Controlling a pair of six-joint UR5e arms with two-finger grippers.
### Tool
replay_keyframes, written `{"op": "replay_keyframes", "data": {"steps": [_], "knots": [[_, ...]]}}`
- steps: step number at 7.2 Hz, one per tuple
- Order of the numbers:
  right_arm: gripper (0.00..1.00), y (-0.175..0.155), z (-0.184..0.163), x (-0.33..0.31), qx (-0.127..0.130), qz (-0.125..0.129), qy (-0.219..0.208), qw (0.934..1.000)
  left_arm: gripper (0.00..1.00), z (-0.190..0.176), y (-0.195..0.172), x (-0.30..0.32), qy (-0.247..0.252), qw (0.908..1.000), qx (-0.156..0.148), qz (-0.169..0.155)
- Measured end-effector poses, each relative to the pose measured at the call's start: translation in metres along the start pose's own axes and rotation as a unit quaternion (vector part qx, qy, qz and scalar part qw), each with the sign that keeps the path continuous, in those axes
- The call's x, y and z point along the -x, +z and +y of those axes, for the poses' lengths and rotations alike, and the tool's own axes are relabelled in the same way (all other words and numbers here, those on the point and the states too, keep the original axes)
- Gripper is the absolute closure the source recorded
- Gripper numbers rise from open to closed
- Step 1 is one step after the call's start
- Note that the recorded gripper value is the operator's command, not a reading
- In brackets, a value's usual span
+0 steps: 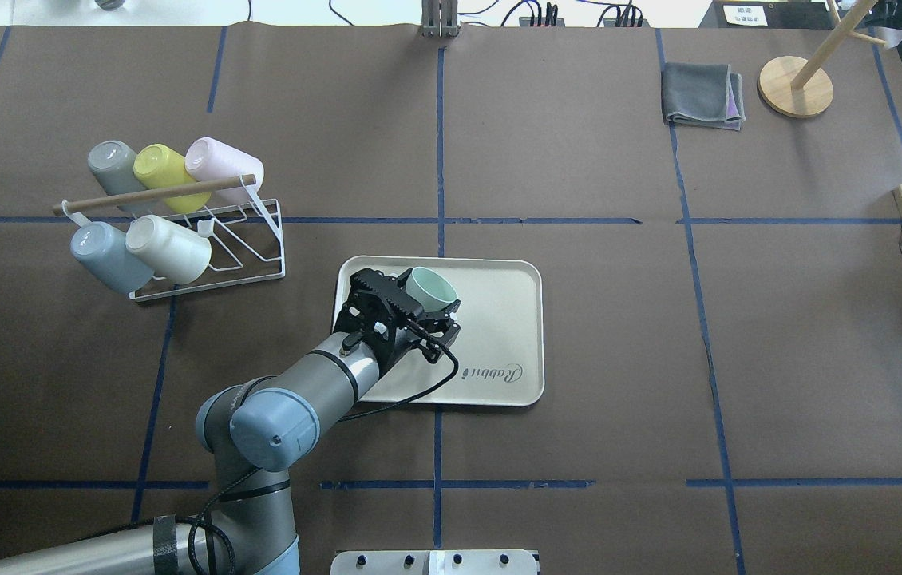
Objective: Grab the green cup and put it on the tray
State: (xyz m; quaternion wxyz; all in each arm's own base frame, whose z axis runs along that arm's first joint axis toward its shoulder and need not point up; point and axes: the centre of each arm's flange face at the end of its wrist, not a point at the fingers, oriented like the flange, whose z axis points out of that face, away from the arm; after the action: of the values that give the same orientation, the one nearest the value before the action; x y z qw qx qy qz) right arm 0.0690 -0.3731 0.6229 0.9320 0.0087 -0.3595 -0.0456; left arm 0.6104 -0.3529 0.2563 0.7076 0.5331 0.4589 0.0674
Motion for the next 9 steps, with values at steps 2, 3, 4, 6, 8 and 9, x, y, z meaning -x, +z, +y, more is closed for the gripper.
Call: {"op": "replay_keyframes", "data": {"steps": [2, 3, 4, 6, 8, 9], "knots": [[0.00, 0.000, 0.000, 0.000, 0.000, 0.000, 0.000, 1.0000, 0.13, 0.001, 0.000, 0.000, 0.000, 1.0000, 0.001, 0.000], [0.00, 0.000, 0.000, 0.000, 0.000, 0.000, 0.000, 1.0000, 0.11, 0.001, 0.000, 0.001, 0.001, 1.0000, 0.001, 0.000], [0.00, 0.000, 0.000, 0.000, 0.000, -0.001, 0.000, 1.0000, 0.11, 0.000, 0.000, 0.000, 0.000, 1.0000, 0.000, 0.000], [0.00, 0.000, 0.000, 0.000, 0.000, -0.001, 0.000, 1.0000, 0.10, -0.016, -0.009, -0.004, 0.002, 0.9999, -0.013, 0.010], [0.00, -0.001, -0.001, 0.001, -0.001, 0.000, -0.001, 1.0000, 0.07, -0.054, -0.039, -0.007, 0.024, 0.9982, -0.044, 0.032], [0.00, -0.001, -0.001, 0.001, -0.001, 0.000, -0.001, 1.0000, 0.06, -0.064, -0.052, -0.004, 0.035, 0.9974, -0.049, 0.039]]}}
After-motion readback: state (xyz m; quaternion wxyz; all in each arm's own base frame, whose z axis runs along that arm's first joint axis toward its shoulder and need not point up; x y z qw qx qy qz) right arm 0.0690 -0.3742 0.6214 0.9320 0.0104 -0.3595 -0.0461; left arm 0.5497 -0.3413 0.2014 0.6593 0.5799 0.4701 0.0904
